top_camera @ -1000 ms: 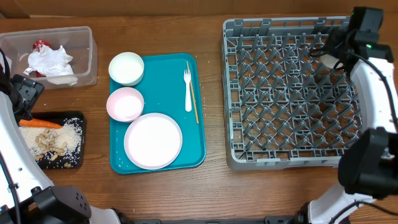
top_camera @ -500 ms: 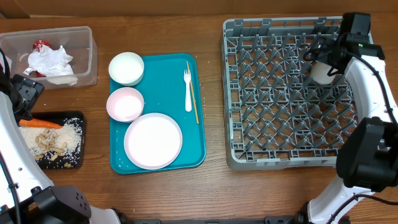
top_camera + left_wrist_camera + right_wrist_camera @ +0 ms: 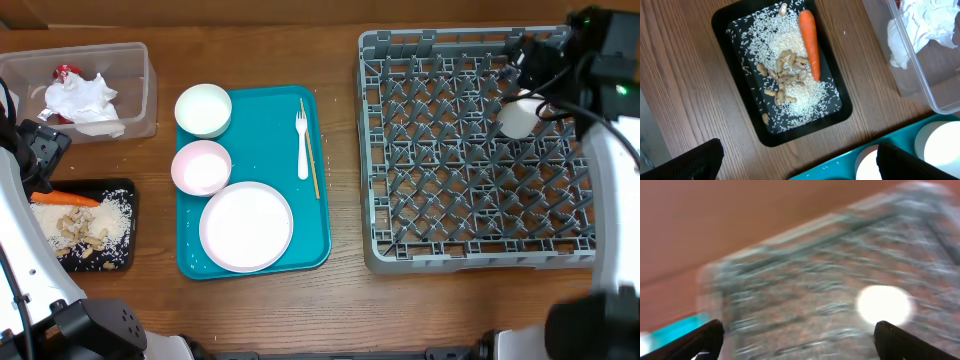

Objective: Sort waste into correct bins and load items into the dishwasher rack
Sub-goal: 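Reach the right gripper back to the tray and grip the large white plate's rim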

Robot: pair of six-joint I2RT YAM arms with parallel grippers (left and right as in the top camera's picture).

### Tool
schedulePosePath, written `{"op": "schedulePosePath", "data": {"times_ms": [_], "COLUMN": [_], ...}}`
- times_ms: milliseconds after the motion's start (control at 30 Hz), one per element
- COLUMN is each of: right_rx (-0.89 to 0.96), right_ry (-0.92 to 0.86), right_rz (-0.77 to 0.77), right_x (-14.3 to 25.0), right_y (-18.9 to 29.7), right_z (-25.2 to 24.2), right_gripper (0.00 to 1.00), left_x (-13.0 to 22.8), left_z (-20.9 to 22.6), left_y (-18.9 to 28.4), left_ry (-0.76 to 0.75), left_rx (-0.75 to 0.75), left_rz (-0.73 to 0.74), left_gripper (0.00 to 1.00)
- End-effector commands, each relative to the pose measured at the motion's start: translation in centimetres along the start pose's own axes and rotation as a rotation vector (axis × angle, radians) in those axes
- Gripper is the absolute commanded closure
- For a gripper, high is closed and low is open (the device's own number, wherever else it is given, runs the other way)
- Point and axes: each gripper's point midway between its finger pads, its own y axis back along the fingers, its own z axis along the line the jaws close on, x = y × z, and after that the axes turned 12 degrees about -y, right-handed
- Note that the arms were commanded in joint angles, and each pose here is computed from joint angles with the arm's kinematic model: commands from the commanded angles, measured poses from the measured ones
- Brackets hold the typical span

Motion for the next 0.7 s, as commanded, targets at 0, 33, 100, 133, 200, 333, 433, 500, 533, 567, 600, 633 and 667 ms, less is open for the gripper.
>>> {"op": "schedulePosePath", "data": {"times_ms": [0,33,100,133,200,333,433,500,533,567,600,633,667], "right_rx": [-0.468,-0.536,-0.644,-0.673,-0.682,-0.549,-0.42,-0.343,-0.304,-0.284,-0.267,-0.251,-0.224], "right_ry": [0.092,0.121,0.177,0.206,0.256,0.372,0.455,0.467,0.468,0.474,0.485,0.487,0.501], "right_rz": [0.171,0.198,0.268,0.302,0.357,0.422,0.46,0.493,0.516,0.538,0.568,0.591,0.627], "right_x": [4.8,5.8,8.5,10.1,13.2,20.1,25.1,27.8,29.4,30.7,32.2,33.3,35.1], "right_y": [5.4,6.3,7.4,7.5,7.2,4.1,1.6,0.1,-0.9,-1.5,-2.3,-3.0,-4.0], "right_z": [11.1,13.0,16.3,17.7,19.9,22.2,22.5,22.2,22.0,21.8,21.7,21.5,20.9], "right_gripper": [0.0,0.0,0.0,0.0,0.0,0.0,0.0,0.0,0.02,0.03,0.04,0.04,0.05], "left_x": [0.0,0.0,0.0,0.0,0.0,0.0,0.0,0.0,0.0,0.0,0.0,0.0,0.0], "left_z": [0.3,0.3,0.3,0.3,0.3,0.3,0.3,0.3,0.3,0.3,0.3,0.3,0.3], "left_y": [-0.3,-0.3,-0.3,-0.3,-0.3,-0.3,-0.3,-0.3,-0.3,-0.3,-0.3,-0.3,-0.3], "left_ry": [0.011,0.011,0.011,0.011,0.011,0.011,0.011,0.011,0.011,0.011,0.011,0.011,0.011], "left_rx": [-0.024,-0.024,-0.024,-0.024,-0.024,-0.024,-0.024,-0.024,-0.024,-0.024,-0.024,-0.024,-0.024], "left_rz": [0.001,0.001,0.001,0.001,0.001,0.001,0.001,0.001,0.001,0.001,0.001,0.001,0.001], "left_gripper": [0.0,0.0,0.0,0.0,0.0,0.0,0.0,0.0,0.0,0.0,0.0,0.0,0.0]}}
